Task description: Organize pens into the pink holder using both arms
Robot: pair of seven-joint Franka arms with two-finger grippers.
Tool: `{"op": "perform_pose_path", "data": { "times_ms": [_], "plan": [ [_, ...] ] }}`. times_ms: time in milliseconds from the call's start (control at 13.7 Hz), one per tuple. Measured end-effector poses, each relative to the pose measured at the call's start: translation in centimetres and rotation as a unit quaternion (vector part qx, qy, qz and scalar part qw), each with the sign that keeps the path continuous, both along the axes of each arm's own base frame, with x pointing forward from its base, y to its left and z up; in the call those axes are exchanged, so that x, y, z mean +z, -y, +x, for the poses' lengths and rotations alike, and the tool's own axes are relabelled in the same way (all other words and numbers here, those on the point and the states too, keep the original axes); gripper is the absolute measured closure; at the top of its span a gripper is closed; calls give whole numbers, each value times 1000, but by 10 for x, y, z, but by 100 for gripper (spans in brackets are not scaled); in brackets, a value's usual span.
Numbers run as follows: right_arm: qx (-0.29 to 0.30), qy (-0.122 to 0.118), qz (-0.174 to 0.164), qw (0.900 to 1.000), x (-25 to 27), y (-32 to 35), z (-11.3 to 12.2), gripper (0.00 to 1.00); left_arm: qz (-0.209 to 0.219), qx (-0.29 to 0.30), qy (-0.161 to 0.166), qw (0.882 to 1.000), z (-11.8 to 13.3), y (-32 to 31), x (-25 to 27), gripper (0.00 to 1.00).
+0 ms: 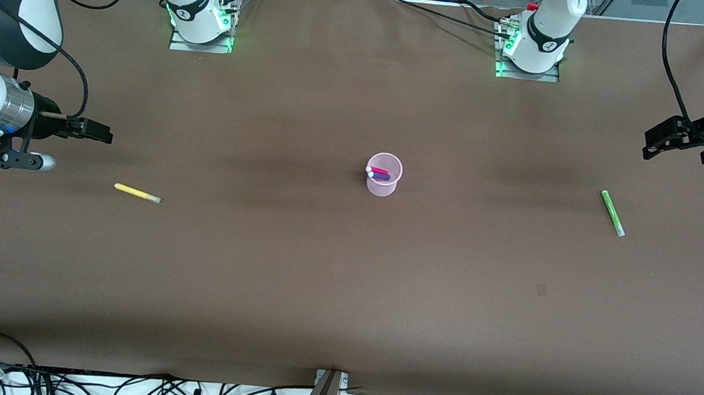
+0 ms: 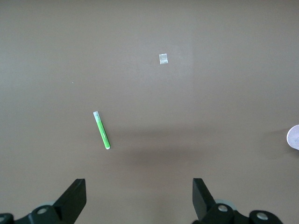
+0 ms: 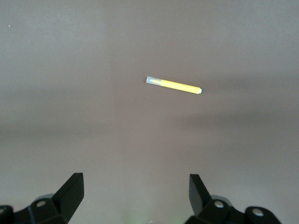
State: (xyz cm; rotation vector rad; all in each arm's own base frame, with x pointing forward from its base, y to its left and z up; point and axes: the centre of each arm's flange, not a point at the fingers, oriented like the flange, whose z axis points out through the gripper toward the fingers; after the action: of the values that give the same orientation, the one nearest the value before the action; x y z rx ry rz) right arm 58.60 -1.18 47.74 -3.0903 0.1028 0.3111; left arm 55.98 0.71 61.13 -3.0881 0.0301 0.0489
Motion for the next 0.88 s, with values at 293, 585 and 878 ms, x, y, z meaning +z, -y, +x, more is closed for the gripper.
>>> {"op": "perform_pose_path", "data": {
  "times_ms": [293, 585, 878],
  "plan": [
    [3, 13, -5, 1000, 10, 12, 3, 0, 0, 0, 0, 1000, 0, 0, 0, 0],
    [10, 24, -1, 1000, 23, 11, 1, 0, 0, 0, 0, 1000, 0, 0, 0, 0],
    [5, 25, -1, 1000, 25, 11, 0, 0, 0, 0, 0, 1000, 0, 0, 0, 0]
  ]
}}
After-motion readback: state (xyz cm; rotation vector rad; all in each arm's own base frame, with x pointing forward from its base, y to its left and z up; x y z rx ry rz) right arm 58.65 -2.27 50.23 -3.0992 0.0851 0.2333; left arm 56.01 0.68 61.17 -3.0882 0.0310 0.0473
